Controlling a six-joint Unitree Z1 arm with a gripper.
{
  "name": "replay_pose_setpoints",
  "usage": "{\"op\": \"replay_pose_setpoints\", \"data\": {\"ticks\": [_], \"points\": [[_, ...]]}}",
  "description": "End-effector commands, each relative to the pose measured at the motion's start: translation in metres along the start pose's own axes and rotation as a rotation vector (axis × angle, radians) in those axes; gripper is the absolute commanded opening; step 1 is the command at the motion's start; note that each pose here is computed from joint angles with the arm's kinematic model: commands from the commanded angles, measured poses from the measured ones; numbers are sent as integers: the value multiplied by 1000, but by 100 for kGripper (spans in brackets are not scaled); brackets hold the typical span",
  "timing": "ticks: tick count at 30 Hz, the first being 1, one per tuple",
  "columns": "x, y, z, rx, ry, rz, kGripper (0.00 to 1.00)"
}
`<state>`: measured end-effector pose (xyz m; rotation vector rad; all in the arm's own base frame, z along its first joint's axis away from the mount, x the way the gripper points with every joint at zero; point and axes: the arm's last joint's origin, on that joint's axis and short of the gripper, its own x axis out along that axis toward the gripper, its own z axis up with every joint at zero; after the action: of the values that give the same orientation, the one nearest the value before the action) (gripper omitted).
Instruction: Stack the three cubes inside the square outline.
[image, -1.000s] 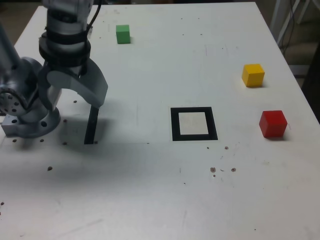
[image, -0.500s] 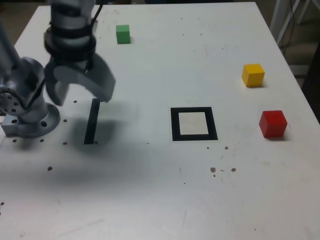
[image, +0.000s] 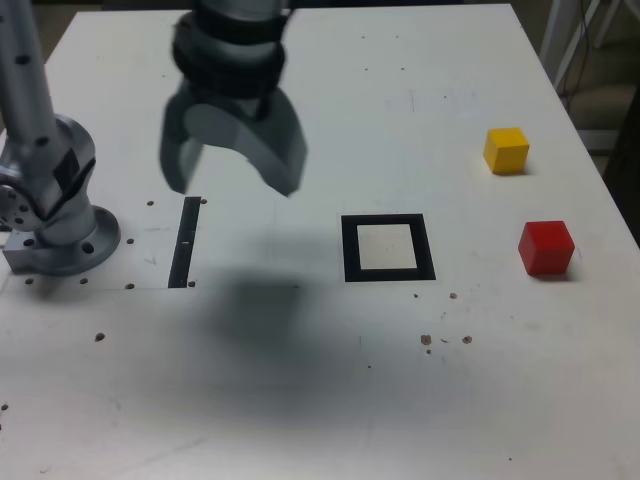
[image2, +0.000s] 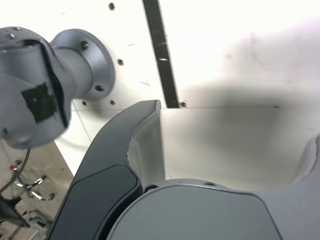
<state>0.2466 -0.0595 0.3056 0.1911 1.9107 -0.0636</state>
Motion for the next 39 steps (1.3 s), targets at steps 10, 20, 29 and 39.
{"op": "replay_pose_setpoints", "data": {"ticks": [10,20,29,39], "points": [[-78,-9,83,1,-274,6,99],[-92,-11,122,10,-353,25,99],[-78,-17,181,48,-367,34,99],[-50,1,223,37,-325,58,99]]}}
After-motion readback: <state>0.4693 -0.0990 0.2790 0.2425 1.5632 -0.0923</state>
